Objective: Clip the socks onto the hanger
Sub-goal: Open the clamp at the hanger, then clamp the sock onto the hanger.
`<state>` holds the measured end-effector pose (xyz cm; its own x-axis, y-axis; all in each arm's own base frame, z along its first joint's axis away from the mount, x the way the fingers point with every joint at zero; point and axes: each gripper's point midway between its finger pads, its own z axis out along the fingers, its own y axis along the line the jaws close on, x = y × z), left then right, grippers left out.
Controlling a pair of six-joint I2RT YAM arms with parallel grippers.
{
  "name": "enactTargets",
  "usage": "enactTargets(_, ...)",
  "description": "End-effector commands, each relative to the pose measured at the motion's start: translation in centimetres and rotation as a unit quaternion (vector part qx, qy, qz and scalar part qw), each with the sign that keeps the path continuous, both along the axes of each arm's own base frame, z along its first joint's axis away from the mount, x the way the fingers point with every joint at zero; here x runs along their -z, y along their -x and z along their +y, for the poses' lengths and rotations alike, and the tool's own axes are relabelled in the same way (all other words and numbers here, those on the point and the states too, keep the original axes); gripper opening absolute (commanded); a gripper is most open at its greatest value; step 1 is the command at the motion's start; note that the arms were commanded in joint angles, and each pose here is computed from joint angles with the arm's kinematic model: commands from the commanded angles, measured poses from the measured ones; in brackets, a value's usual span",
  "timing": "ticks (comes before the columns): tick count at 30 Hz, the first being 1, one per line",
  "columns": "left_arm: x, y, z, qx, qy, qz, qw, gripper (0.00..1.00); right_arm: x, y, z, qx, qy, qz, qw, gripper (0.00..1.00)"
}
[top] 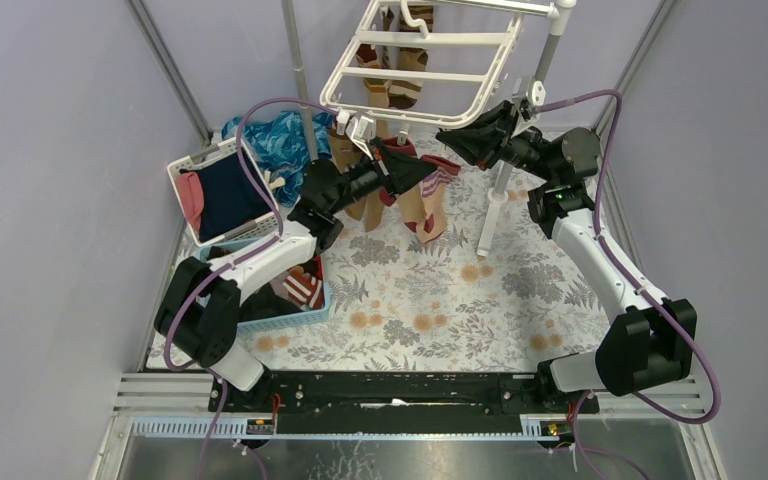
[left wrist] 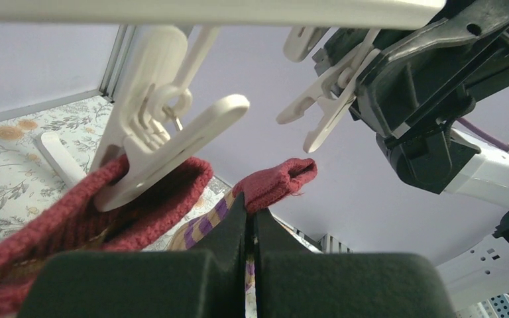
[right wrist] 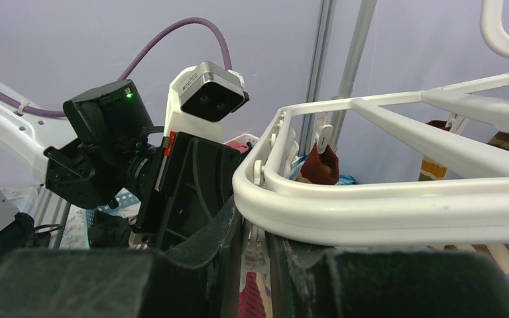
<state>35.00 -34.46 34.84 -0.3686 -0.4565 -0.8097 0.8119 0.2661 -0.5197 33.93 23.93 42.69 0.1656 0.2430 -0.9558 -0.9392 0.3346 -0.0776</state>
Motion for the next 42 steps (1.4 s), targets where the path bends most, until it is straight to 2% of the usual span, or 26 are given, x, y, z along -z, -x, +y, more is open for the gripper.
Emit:
enactTargets(1, -3.1, 0.0, 0.4, 0.0, 0.034, -0.034, 0.999, 0.0, -2.1, 1.6, 0.3, -0.018, -0.004, -0.031, 0.999, 0.09)
enactTargets(25, -3.9, -0.2, 0.5, -0.002, 0.045, -0.024, 0.999, 0.0, -1.8, 1.4, 0.3, -0.019, -0.001, -0.029, 0.999, 0.09)
enactTargets(38, -5.3, 1.2, 0.7, 0.031, 0.085, -0.021, 0.996, 0.0, -1.6, 1.3, 0.3, -0.015, 0.003, -0.033, 0.999, 0.09)
enactTargets(41, -5.2, 1.2, 0.7, 0.031, 0.085, -0.019, 0.996, 0.0, -1.5, 1.2, 0.3, -0.014, 0.003, -0.032, 0.999, 0.12)
enactTargets(42, -5.1, 1.2, 0.7, 0.031, 0.085, -0.018, 0.996, 0.0, -1.6, 1.3, 0.3, -0.013, 0.002, -0.034, 0.999, 0.17)
